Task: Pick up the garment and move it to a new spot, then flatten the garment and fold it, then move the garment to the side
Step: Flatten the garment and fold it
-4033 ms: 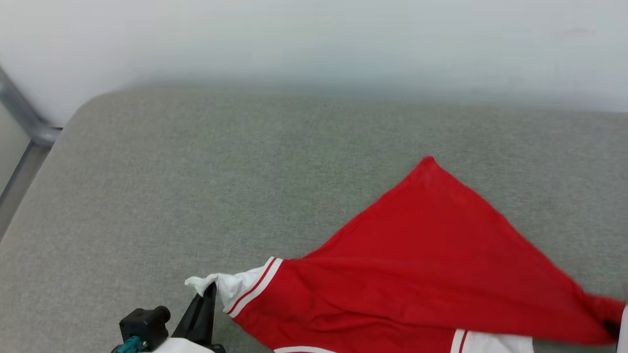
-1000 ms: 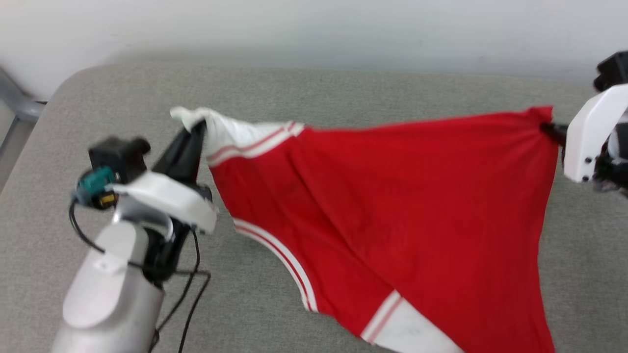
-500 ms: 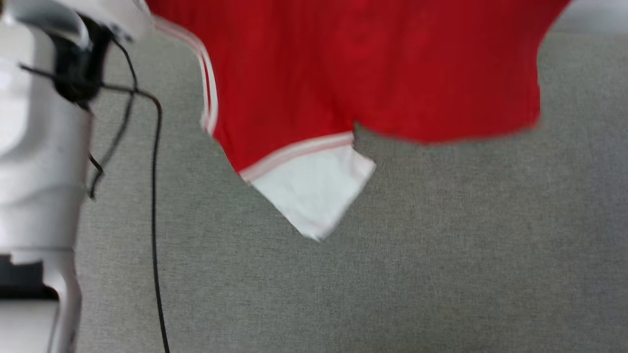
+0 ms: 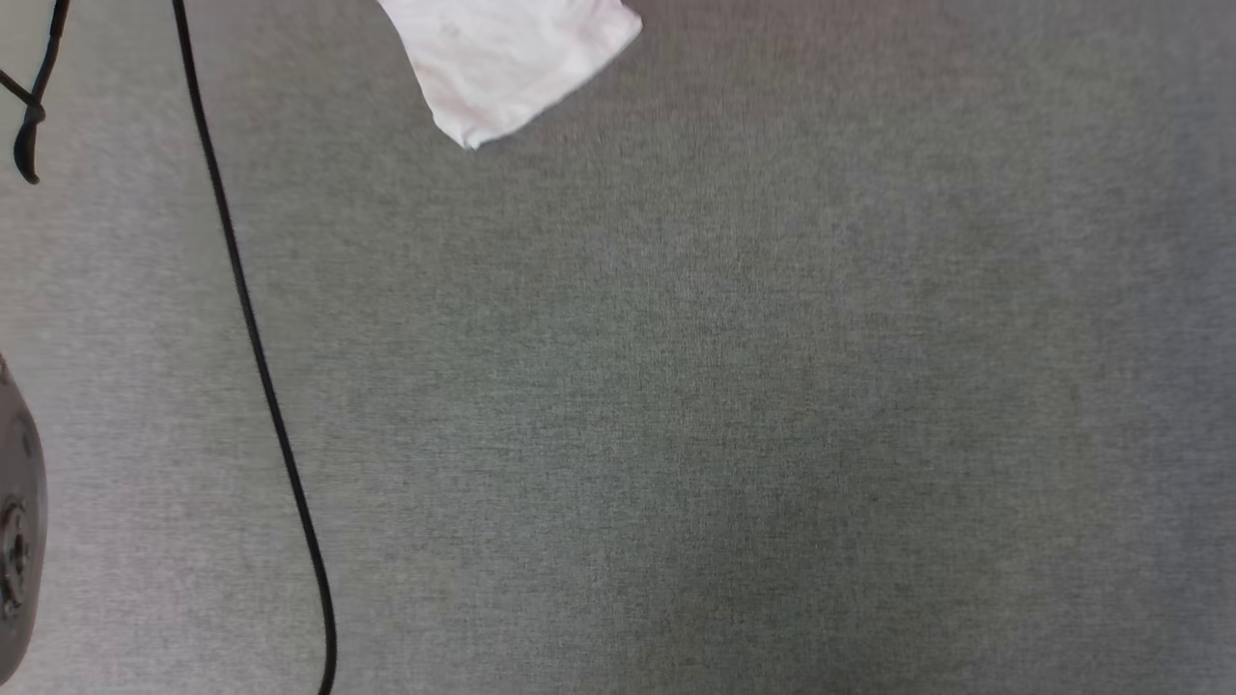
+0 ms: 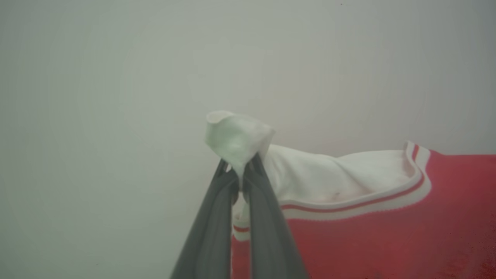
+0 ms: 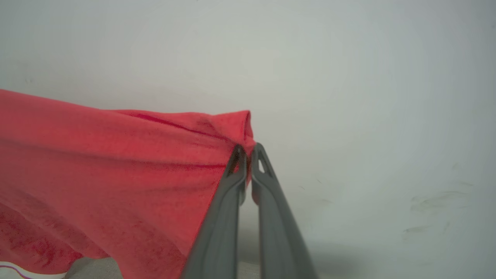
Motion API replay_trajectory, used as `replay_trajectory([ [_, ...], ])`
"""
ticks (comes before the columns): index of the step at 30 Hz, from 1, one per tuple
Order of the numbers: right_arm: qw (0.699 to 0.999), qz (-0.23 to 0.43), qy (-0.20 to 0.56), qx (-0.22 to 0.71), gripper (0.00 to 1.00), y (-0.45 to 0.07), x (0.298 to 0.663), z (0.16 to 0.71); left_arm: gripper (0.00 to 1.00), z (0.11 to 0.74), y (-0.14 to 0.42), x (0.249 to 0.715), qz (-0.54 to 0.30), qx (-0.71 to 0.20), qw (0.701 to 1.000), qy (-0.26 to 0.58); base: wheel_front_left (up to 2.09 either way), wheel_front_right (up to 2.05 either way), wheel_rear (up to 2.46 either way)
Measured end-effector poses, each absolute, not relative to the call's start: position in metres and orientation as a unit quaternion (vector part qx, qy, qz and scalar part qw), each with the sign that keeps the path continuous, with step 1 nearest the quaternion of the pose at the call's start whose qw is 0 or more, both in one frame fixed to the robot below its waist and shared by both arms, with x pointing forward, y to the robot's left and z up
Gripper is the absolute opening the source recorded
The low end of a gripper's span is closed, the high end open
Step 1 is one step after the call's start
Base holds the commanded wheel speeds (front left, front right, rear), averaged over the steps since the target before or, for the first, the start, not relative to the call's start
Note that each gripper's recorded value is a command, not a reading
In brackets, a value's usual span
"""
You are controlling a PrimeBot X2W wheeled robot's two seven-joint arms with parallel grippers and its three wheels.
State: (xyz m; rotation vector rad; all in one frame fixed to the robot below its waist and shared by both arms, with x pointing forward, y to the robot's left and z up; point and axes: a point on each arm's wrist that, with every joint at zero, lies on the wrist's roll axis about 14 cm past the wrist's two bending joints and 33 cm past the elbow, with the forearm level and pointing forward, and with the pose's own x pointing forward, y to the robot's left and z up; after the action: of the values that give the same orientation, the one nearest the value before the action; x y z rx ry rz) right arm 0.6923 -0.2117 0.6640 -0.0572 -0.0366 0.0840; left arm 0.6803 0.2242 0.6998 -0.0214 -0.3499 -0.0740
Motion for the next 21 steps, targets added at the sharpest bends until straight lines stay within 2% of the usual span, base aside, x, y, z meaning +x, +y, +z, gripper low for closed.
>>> replay_trajectory([
  [3, 0.998, 0.048, 0.011, -0.029, 0.00, -0.205, 0.704, 0.629, 0.00, 0.664, 0.222, 0.696, -0.034, -0.019, 0.989, -0.143, 0.00, 0.00, 0.00],
  [4, 0.998, 0.052, 0.039, -0.027, 0.00, -0.200, 0.713, 0.596, 0.00, 0.628, 0.219, 0.707, -0.036, -0.033, 0.993, -0.111, 0.00, 0.00, 0.00],
  [11, 0.993, 0.068, 0.099, -0.007, 0.00, -0.185, 0.717, 0.528, 0.00, 0.558, 0.215, 0.707, -0.030, -0.072, 0.996, -0.046, 0.00, 0.00, 0.00],
  [16, 0.985, 0.078, 0.154, 0.012, 0.00, -0.181, 0.687, 0.471, 0.00, 0.508, 0.200, 0.676, -0.042, -0.099, 0.994, 0.002, 0.00, 0.00, 0.00],
  [21, 0.975, 0.085, 0.204, 0.024, 0.00, -0.183, 0.637, 0.426, 0.00, 0.461, 0.201, 0.623, -0.044, -0.117, 0.991, 0.053, 0.00, 0.00, 0.00],
])
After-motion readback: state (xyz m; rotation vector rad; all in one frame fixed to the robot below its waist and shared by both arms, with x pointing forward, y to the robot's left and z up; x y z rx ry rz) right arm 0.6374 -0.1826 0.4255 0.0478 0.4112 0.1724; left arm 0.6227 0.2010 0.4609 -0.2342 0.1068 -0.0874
